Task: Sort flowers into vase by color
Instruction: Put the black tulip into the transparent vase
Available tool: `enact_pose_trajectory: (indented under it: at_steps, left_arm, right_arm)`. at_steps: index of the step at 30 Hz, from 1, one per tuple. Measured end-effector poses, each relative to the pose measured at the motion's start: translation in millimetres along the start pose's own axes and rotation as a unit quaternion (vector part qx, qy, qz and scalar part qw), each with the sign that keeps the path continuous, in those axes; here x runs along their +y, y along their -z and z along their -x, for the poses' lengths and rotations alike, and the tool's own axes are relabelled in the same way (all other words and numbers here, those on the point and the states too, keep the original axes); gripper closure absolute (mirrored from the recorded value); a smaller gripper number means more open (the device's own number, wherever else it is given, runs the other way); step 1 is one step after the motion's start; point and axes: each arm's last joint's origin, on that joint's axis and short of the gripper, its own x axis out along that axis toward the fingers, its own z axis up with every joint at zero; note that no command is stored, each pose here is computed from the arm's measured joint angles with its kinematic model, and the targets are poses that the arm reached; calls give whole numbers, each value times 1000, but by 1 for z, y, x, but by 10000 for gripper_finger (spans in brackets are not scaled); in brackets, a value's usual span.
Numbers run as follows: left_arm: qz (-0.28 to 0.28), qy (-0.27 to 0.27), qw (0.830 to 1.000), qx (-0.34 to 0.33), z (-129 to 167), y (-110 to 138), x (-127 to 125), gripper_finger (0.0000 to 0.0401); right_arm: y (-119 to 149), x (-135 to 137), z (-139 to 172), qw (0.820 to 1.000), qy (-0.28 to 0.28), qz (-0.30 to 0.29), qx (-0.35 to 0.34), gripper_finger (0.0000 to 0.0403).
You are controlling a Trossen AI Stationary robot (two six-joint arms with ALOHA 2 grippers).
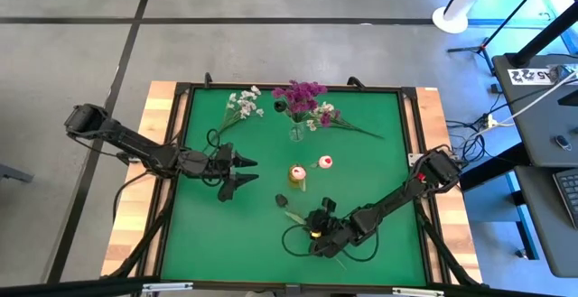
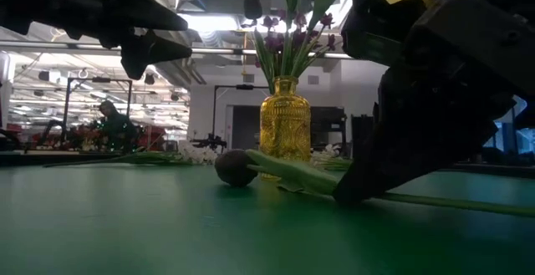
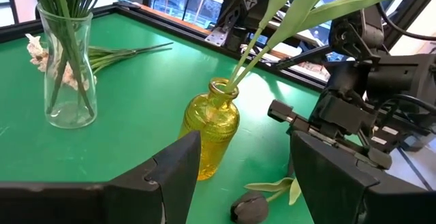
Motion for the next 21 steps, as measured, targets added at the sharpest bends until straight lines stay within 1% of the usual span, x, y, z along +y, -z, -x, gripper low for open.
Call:
enact_pose_trajectory:
  at_steps: [10, 14, 18, 21]
  left_arm:
    - [-3, -1, 1000, 3, 0, 1, 0, 179]
    - [-3, -1, 1000, 4, 0, 1, 0, 179]
    - [-3, -1, 1000, 4, 0, 1, 0, 179]
    - [-4, -1, 1000, 4, 0, 1, 0, 179]
  right_arm:
    - [-1, -1, 6, 999, -12, 3, 29, 356]
    - [-4, -5, 14, 998, -18, -21, 62, 385]
    - [-6, -9, 20, 993, -32, -38, 104, 390]
    - [-7, -11, 19, 987, -57, -41, 142, 373]
